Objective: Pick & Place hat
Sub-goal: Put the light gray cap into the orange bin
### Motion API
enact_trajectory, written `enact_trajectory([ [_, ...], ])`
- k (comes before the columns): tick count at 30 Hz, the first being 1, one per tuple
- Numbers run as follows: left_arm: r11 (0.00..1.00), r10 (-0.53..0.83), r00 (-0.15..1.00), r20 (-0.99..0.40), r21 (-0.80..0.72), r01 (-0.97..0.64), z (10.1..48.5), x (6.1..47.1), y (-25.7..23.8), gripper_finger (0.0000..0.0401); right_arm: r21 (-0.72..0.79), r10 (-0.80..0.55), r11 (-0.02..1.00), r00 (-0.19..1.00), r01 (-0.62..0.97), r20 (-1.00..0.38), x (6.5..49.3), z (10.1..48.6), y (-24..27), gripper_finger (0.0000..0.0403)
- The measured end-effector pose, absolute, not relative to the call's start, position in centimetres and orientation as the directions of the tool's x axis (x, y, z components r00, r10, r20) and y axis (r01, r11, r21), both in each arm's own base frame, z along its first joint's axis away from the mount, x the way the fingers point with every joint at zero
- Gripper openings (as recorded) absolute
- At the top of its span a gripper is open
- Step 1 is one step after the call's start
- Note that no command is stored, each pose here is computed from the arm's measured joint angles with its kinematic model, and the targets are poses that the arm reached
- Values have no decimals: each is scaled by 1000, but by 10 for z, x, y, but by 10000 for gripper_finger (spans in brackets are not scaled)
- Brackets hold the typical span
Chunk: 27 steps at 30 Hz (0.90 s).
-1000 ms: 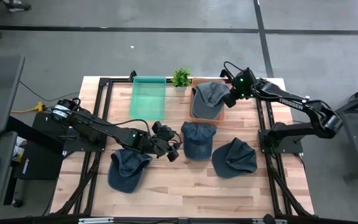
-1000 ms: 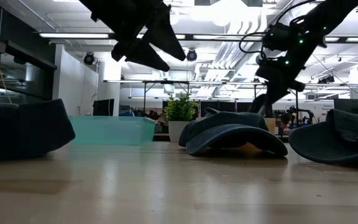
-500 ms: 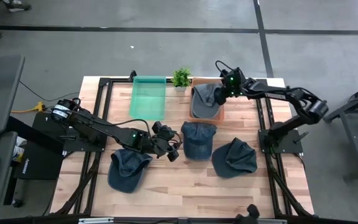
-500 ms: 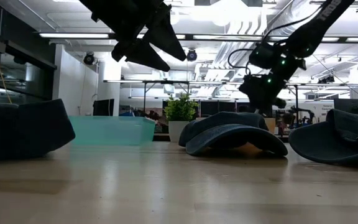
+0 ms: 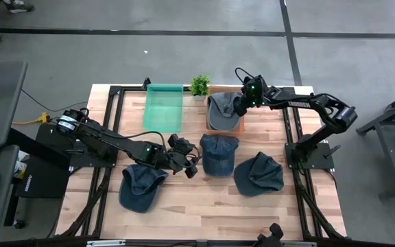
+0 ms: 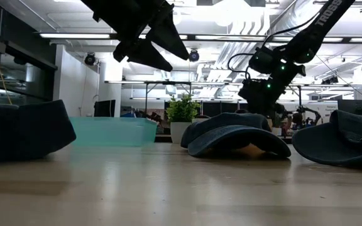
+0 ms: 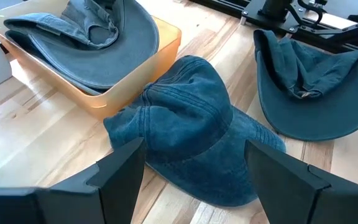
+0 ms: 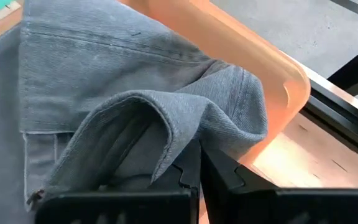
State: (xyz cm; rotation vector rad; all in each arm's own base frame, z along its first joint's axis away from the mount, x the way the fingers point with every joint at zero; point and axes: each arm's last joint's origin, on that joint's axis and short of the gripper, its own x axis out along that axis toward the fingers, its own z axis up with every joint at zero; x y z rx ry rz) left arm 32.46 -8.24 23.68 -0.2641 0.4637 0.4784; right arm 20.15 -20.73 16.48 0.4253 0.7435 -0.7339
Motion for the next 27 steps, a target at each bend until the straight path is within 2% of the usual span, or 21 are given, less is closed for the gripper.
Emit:
enact_trajectory([
  [8, 857, 379, 787, -487, -136, -497, 237, 325, -82, 270, 31, -494, 671, 478, 741, -726, 193, 182, -201, 2],
  [12, 857, 379, 787, -487, -136, -497, 237, 325, -82, 270, -14, -528, 665, 457, 746, -716, 188, 192, -197, 25],
  [16, 857, 377, 787, -488, -139, -497, 237, 325, -82, 270, -45, -552, 667, 453, 744, -700, 183, 202, -193, 74],
  [21, 859, 367, 790, -491, -146, -491, 237, 325, -83, 270, -87, -593, 639, 417, 764, -689, 177, 211, -188, 155],
  [27, 862, 363, 786, -501, -140, -487, 236, 324, -83, 270, -104, -579, 660, 416, 744, -702, 165, 224, -176, 234],
])
